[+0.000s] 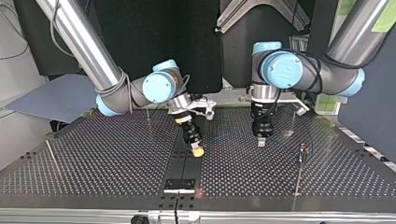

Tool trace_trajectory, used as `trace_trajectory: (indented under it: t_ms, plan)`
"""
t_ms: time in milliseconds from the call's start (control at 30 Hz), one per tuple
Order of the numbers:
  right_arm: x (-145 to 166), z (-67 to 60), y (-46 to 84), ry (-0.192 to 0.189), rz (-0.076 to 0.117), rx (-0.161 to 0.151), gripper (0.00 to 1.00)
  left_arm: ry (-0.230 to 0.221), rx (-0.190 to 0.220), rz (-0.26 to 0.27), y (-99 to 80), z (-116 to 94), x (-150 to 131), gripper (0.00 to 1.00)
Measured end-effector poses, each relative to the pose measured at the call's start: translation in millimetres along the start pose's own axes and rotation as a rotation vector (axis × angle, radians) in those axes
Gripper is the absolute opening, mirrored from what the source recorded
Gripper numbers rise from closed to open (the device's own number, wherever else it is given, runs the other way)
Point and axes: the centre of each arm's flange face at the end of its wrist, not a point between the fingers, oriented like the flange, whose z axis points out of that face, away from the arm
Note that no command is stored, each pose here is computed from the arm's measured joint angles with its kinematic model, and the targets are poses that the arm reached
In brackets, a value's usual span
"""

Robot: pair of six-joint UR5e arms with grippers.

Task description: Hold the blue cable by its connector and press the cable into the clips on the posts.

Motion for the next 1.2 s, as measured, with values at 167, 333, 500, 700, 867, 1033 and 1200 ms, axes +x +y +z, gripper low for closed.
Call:
trace_trajectory:
  t_ms: [167, 333, 500, 700, 867, 1033, 1200]
  plan:
    - [-17.5, -6.6, 3.1, -0.018, -0.019, -0.036, 0.00, 0.030, 0.001, 0.007, -18.6, -6.8, 32.4, 0.00]
    - [-34.6, -12.8, 6.2, -0.024, -0.024, -0.054, 0.00, 0.067, 0.003, 0.012, -37.5, -19.1, 69.2, 0.00]
    - [-51.2, -19.3, 9.4, -0.025, -0.028, -0.067, 0.00, 0.104, 0.004, 0.019, -52.9, -34.7, 103.9, 0.00]
    - [-70.9, -27.8, 11.7, -0.026, -0.030, -0.079, 0.00, 0.123, 0.037, 0.027, -76.1, -49.0, 134.8, 0.00]
    - [-87.8, -36.1, 13.2, -0.027, -0.037, -0.091, 0.00, 0.124, 0.073, 0.030, -94.6, -54.5, 155.4, 0.00]
    - [-105.7, -45.4, 15.6, -0.030, -0.043, -0.101, 0.00, 0.124, 0.083, 0.025, -104.1, -55.2, 175.0, 0.00]
    - [-139.9, -53.7, 36.6, -0.057, -0.040, -0.155, 0.00, 0.134, 0.075, 0.019, -108.1, -54.4, 197.0, 0.00]
